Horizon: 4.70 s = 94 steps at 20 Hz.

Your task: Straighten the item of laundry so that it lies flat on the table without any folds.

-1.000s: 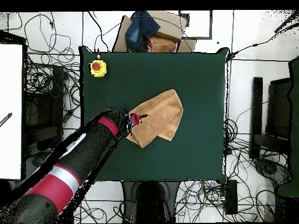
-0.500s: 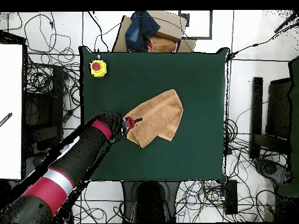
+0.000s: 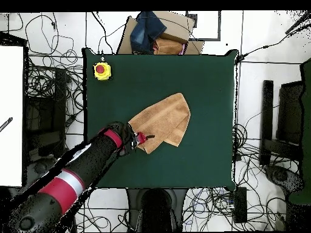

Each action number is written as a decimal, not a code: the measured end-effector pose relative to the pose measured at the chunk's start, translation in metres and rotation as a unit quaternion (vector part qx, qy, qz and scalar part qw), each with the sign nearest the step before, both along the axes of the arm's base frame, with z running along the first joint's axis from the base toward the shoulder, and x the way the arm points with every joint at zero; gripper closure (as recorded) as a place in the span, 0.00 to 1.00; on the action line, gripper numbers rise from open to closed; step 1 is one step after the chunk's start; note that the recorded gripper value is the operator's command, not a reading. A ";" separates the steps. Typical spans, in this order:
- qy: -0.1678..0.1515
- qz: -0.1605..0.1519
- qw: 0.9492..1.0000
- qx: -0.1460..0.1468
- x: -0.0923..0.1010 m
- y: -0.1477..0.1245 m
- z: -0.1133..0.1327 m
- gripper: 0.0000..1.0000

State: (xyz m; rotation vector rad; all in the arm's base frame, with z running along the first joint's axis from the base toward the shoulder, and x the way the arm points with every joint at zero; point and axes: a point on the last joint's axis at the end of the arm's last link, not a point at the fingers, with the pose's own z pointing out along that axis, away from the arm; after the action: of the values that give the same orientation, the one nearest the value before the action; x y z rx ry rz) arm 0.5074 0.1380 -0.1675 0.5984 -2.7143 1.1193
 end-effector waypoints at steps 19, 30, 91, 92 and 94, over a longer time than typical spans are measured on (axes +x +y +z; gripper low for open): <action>0.000 -0.005 1.000 -0.003 -0.011 0.007 0.014 0.00; -0.007 -0.001 1.000 0.000 -0.011 0.020 0.028 0.00; 0.037 0.014 0.997 -0.072 -0.063 0.009 -0.041 0.00; 0.036 0.014 0.997 -0.073 -0.063 0.009 -0.041 0.00; 0.035 0.013 0.997 -0.074 -0.062 0.008 -0.040 0.00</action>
State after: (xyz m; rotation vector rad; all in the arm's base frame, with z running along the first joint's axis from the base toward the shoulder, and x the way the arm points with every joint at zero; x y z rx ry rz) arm 0.4459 0.1457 -0.2077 0.6390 -2.5449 1.2676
